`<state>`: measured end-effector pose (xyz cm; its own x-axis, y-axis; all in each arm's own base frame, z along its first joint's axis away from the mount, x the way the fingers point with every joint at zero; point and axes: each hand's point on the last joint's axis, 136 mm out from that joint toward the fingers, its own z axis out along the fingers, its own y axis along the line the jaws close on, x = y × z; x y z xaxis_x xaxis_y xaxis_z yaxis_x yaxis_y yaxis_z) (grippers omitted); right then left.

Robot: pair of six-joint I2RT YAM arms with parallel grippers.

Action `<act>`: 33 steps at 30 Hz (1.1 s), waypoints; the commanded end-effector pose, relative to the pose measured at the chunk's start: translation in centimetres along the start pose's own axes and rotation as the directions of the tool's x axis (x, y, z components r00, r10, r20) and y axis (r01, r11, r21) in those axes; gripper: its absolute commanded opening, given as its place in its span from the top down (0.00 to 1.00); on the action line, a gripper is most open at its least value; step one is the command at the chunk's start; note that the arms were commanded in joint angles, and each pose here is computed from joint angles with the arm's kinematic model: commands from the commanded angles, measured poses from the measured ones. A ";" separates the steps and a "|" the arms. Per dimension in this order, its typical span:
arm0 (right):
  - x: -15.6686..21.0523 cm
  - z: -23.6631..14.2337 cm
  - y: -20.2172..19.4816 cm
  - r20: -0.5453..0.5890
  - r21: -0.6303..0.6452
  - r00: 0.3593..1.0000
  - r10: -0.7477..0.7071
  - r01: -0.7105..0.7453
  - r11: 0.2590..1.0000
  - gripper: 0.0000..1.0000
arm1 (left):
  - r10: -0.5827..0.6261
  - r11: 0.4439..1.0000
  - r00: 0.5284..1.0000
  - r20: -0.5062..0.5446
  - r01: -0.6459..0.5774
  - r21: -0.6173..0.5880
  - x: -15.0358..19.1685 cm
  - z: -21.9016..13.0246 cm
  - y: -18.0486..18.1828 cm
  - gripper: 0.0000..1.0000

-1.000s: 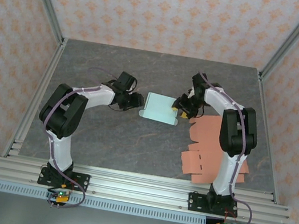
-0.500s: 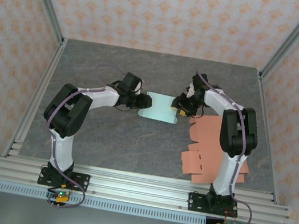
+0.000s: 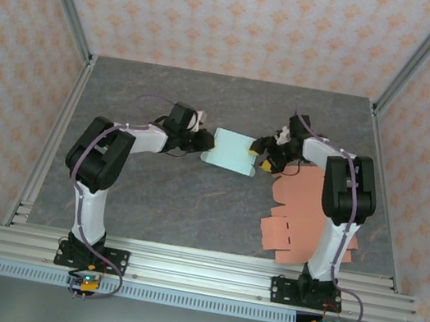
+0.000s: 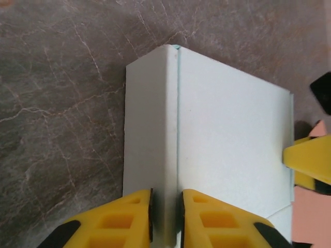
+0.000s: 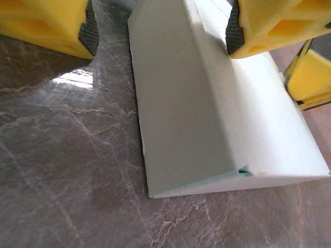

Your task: Fold the paper box

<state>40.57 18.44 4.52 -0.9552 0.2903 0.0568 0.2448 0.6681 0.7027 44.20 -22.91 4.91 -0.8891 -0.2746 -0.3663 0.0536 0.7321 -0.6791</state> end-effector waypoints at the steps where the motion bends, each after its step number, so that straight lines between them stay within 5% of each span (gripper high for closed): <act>1: -0.5 -0.8 1.9 0.017 -0.113 1.000 0.010 -0.008 0.994 0.31 | -0.177 0.979 0.980 -0.089 0.166 -0.120 3.6 1.1 6.6 0.83; 11: -1.4 -0.2 3.1 -0.001 -0.213 0.999 0.038 -0.037 0.976 0.15 | -0.204 0.976 0.971 -0.122 0.192 -0.101 4.2 1.9 7.2 0.83; 22: -2.2 1.0 4.5 0.017 -0.337 0.990 0.143 -0.129 0.933 0.23 | -0.219 0.973 0.966 -0.135 0.206 -0.105 4.5 2.3 7.6 0.88; 33: -1.8 0.3 3.3 0.058 -0.261 0.988 0.143 -0.123 0.957 0.20 | -0.250 0.957 0.962 -0.115 0.227 -0.180 4.6 1.7 10.2 0.91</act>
<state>43.88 20.13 6.42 -0.8950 0.4268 0.1292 0.3129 0.3946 0.8639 46.36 -21.35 4.69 -0.8819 -0.3439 -0.3223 0.0394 0.6276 -0.7775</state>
